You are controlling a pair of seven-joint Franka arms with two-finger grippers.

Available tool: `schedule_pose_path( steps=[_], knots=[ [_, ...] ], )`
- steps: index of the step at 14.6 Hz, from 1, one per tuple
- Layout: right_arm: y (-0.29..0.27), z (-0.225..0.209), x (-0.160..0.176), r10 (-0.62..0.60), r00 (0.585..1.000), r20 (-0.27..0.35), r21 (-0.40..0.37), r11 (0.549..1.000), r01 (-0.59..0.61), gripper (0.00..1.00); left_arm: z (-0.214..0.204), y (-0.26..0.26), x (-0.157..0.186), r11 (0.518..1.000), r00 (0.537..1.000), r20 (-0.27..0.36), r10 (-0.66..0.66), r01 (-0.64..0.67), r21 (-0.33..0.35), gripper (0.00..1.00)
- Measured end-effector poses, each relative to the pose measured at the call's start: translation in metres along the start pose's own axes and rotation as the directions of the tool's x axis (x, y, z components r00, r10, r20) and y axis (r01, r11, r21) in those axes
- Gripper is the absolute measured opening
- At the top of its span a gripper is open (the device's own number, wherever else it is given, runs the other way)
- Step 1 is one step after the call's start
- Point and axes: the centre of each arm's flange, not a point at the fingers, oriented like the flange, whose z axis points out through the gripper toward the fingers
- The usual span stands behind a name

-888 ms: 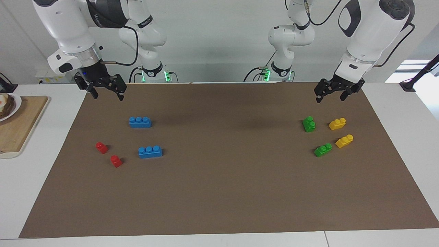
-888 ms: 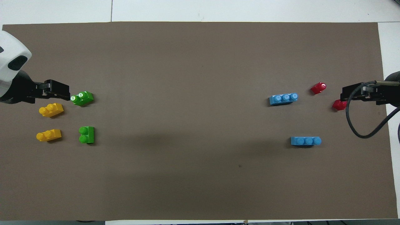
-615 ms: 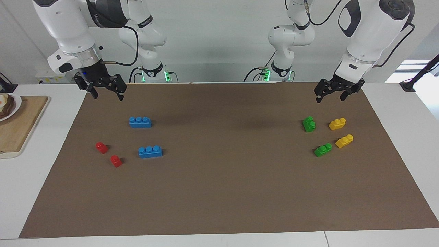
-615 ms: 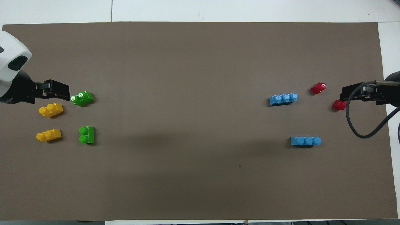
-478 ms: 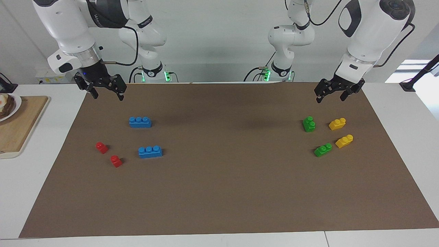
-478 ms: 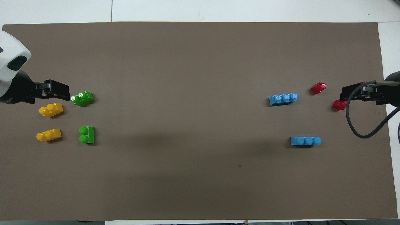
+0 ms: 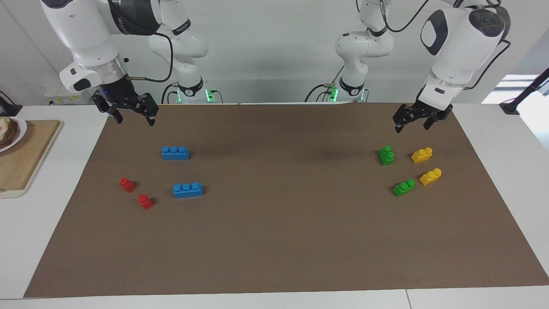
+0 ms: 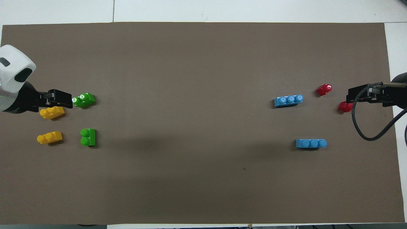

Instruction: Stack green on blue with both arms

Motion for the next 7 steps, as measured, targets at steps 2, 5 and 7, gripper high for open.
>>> schedule_pose_path(
  steps=[2, 5, 7],
  knots=[
    [0.000, 0.000, 0.000, 0.000, 1.000, 0.000, 0.000, 1.000, 0.000, 1.00, 0.016, -0.015, -0.008, 1.000, 1.000, 0.001, -0.012, 0.012, 0.001, 1.00],
    [0.000, 0.000, 0.000, 0.000, 1.000, 0.000, 0.000, 1.000, 0.000, 1.00, 0.042, -0.031, -0.017, 0.998, 0.998, 0.004, 0.058, -0.058, 0.002, 1.00],
    [0.000, 0.000, 0.000, 0.000, 1.000, -0.002, 0.000, 1.000, 0.000, 1.00, 0.057, -0.034, -0.019, 0.997, 0.997, 0.010, 0.076, -0.076, 0.001, 1.00]
  ],
)
